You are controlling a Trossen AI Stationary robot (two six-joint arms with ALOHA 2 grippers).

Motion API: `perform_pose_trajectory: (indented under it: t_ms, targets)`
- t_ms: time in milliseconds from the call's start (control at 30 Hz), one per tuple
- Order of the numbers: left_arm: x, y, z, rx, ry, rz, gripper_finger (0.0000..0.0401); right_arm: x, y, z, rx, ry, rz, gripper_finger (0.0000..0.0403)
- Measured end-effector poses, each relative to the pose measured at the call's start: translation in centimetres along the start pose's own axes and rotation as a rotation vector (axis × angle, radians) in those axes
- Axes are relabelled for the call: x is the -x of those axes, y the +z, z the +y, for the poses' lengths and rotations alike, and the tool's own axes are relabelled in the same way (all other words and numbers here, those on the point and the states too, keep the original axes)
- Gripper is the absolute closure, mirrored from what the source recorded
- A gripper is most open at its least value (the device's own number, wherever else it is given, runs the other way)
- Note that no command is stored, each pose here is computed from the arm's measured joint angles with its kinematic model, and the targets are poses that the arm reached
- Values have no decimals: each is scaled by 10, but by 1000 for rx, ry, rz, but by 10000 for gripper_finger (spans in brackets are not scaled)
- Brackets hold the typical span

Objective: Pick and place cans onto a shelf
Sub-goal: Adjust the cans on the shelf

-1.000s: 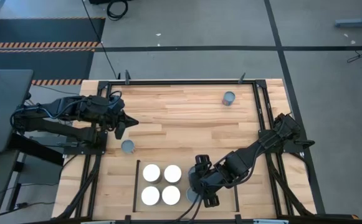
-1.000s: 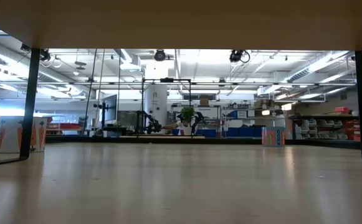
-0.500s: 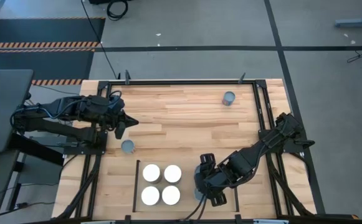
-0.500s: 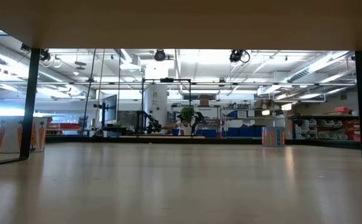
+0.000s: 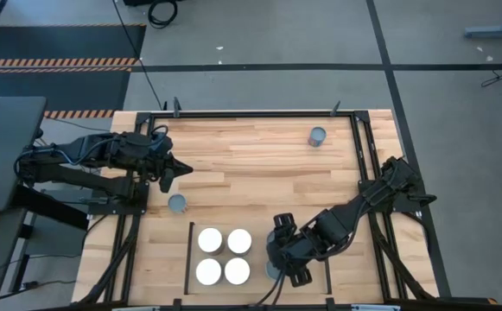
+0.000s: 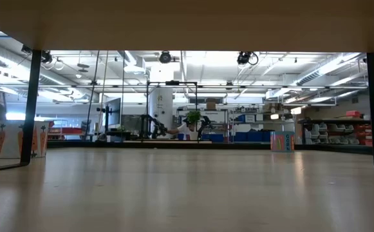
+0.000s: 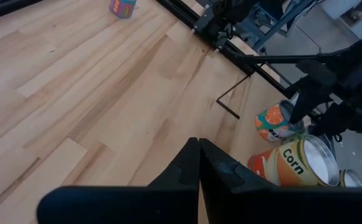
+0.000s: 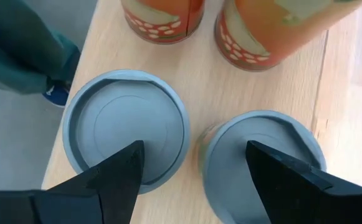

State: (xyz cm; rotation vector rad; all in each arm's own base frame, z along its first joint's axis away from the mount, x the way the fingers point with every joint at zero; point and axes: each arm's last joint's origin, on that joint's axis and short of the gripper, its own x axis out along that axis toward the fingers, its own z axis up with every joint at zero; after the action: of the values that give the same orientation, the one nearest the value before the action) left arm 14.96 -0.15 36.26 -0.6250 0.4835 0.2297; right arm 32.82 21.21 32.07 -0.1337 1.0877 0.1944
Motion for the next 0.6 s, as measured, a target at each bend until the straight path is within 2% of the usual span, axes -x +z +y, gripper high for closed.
perform_pose_trajectory:
  t_ms: [600]
  targets:
    - [1,6,-6,-73,-59,-70,392,1,2,1,-21,52,-8,115]
